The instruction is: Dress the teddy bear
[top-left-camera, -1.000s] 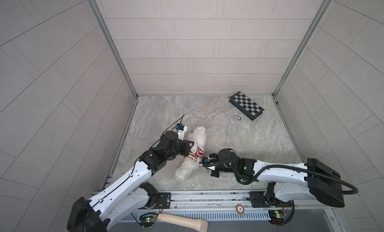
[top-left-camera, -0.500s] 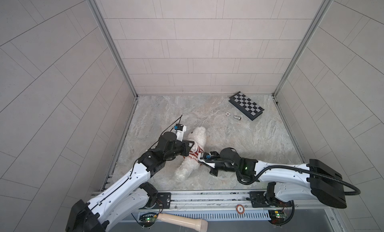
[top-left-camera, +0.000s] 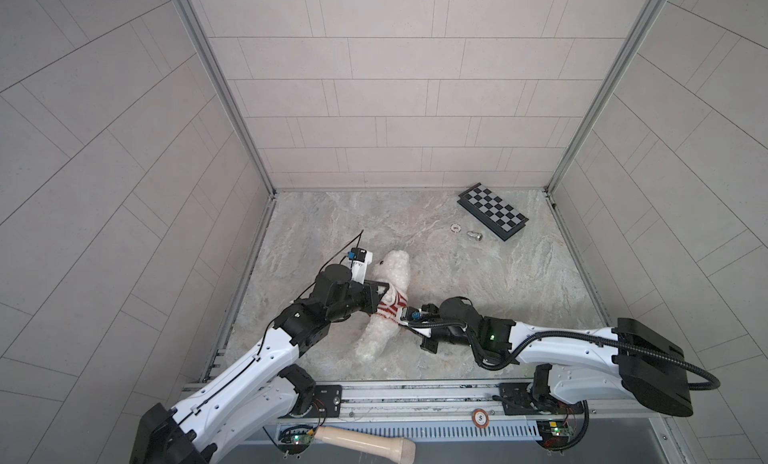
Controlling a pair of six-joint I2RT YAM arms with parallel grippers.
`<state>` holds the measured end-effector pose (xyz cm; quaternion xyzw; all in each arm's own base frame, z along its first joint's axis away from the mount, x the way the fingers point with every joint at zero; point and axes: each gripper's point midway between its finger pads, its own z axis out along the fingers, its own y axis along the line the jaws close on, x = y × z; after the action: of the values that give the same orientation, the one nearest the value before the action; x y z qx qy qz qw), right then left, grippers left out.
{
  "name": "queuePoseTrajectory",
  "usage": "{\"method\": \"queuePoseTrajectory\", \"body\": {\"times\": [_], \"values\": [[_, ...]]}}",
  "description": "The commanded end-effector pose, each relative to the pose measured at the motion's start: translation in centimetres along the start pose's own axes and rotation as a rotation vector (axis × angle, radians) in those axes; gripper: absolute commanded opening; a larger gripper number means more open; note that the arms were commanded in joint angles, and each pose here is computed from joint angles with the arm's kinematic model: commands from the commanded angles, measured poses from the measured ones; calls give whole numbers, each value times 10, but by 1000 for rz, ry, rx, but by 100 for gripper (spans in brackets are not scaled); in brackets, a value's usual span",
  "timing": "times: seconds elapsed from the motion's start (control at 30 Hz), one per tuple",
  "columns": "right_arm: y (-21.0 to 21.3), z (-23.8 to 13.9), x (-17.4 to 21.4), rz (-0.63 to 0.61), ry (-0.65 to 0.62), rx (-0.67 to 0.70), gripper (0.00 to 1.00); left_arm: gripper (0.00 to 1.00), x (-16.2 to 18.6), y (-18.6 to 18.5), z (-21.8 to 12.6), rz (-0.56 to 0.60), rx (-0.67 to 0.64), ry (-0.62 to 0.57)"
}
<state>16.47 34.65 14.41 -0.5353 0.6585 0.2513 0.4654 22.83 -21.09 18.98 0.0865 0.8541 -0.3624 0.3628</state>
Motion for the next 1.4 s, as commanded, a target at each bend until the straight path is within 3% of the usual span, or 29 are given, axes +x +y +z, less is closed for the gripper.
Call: {"method": "queuePoseTrajectory", "body": {"times": [0.0, 0.27, 0.47, 0.63, 0.77, 0.97, 1.1, 1.2, 1.37], "values": [[-9, -6, -19, -38, -17, 40, 16, 0, -9, -1, -4, 20, -8, -43], [-30, -45, -35, 32, -97, 170, 32, 0, -8, 10, -14, 70, -92, -28], [-51, -61, -28, 133, -123, 249, 38, 0, -22, 52, -50, 164, -428, -18], [-77, -63, -14, 315, -186, 300, 37, 0, -27, 60, -49, 160, -506, -16], [-95, -72, 1, 427, -211, 345, 39, 0, -19, 47, -18, 153, -475, 3], [-108, -90, 16, 466, -184, 391, 44, 2, -1, 26, 36, 152, -411, 68], [-114, -99, 23, 486, -165, 417, 50, 16, 9, 3, 62, 156, -340, 100], [-115, -99, 26, 501, -159, 409, 55, 29, 14, -22, 76, 110, -203, 108], [-114, -88, 28, 509, -124, 374, 60, 53, 17, -52, 71, 95, -44, 131]]}}
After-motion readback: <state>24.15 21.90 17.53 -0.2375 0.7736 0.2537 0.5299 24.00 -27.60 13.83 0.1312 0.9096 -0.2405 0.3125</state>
